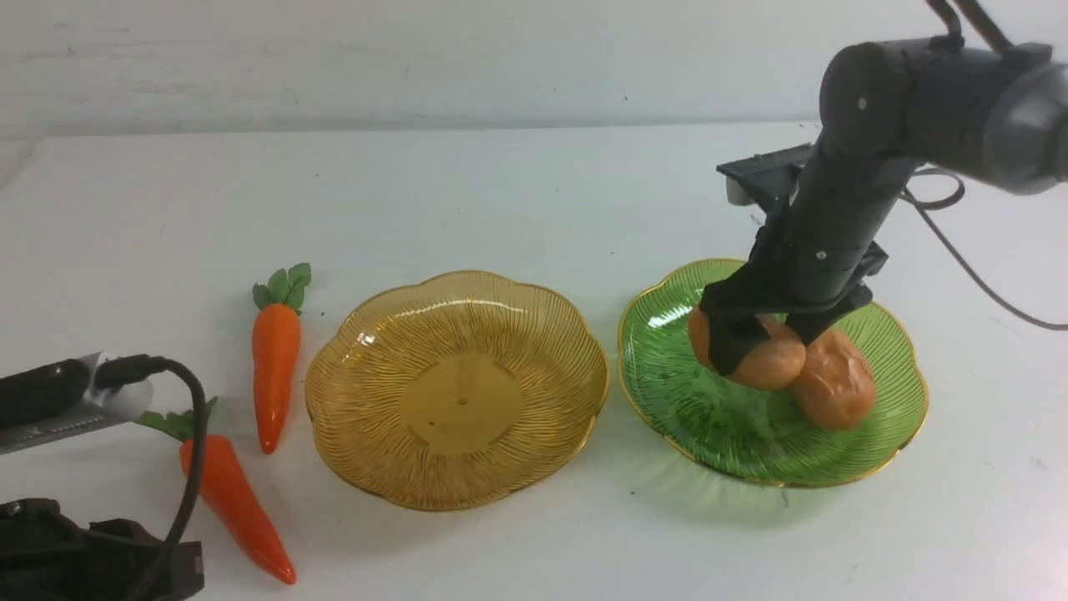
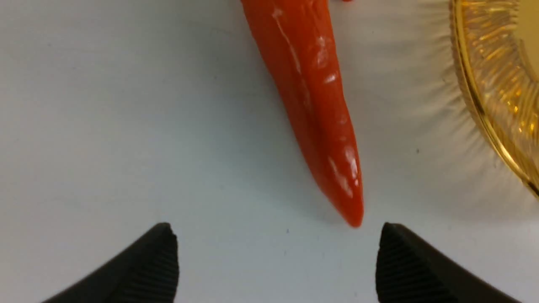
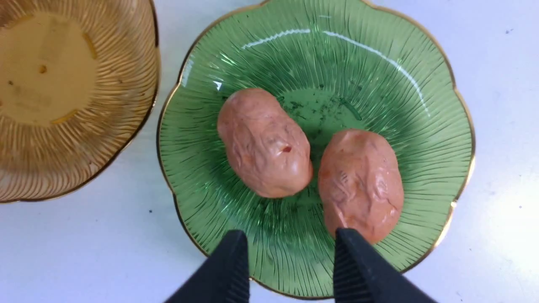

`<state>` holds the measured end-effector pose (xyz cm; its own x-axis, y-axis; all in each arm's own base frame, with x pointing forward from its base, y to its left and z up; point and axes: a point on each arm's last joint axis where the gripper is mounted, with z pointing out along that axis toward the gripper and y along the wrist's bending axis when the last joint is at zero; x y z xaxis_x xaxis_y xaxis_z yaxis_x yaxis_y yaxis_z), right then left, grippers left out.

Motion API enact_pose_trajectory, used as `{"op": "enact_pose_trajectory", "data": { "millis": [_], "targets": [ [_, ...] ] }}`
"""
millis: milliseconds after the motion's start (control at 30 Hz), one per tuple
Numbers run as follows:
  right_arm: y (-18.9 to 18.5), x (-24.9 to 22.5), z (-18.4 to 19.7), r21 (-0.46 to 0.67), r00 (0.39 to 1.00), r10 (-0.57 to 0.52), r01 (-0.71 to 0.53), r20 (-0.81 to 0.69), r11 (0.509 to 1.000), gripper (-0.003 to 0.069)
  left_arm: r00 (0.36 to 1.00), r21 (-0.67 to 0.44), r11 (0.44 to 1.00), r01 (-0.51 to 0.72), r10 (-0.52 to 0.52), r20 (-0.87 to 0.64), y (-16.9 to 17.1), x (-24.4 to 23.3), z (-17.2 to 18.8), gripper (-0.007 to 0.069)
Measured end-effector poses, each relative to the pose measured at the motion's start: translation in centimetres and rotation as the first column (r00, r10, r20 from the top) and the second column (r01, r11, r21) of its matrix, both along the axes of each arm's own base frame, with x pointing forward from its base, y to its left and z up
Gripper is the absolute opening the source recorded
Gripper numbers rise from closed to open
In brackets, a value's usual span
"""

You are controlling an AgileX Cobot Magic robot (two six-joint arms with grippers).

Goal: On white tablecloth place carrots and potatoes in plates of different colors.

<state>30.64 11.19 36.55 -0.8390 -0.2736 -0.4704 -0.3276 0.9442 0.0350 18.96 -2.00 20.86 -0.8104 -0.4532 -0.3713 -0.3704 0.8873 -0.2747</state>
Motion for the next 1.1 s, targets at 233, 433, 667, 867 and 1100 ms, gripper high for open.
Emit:
{"op": "enact_pose_trajectory", "data": {
  "millis": [233, 433, 667, 867, 1100],
  "targets": [
    [-1.5, -4.1, 4.1, 0.04, 0.993, -0.003, -0.002, 0.116, 0.999, 0.0173, 1.0, 0.007, 1.0, -0.024, 0.024, -0.001, -0.2, 4.3, -4.0, 0.0578],
    [-1.4, -4.1, 4.0, 0.048, 0.994, -0.002, -0.004, 0.108, 0.999, 0.0173, 0.997, 0.021, 1.0, -0.013, 0.014, -0.074, -0.5, 7.7, -5.8, 0.0575],
    [-1.3, -4.2, 4.0, 0.06, 0.995, 0.0, -0.006, 0.104, 0.998, 0.0173, 0.979, 0.08, 0.994, 0.071, -0.054, -0.196, -0.3, 8.5, -5.7, 0.0248],
    [-1.3, -4.2, 4.0, 0.071, 0.995, -0.018, 0.011, 0.099, 0.997, 0.0173, 0.985, 0.153, 0.974, 0.166, -0.172, 0.027, -1.7, 9.1, 6.2, 0.0188],
    [-1.3, -4.1, 3.9, 0.073, 0.995, -0.023, 0.016, 0.095, 0.997, 0.0173, 0.926, 0.105, 0.926, 0.362, -0.37, 0.079, -9.8, 13.5, 6.5, 0.0211]
  ]
}}
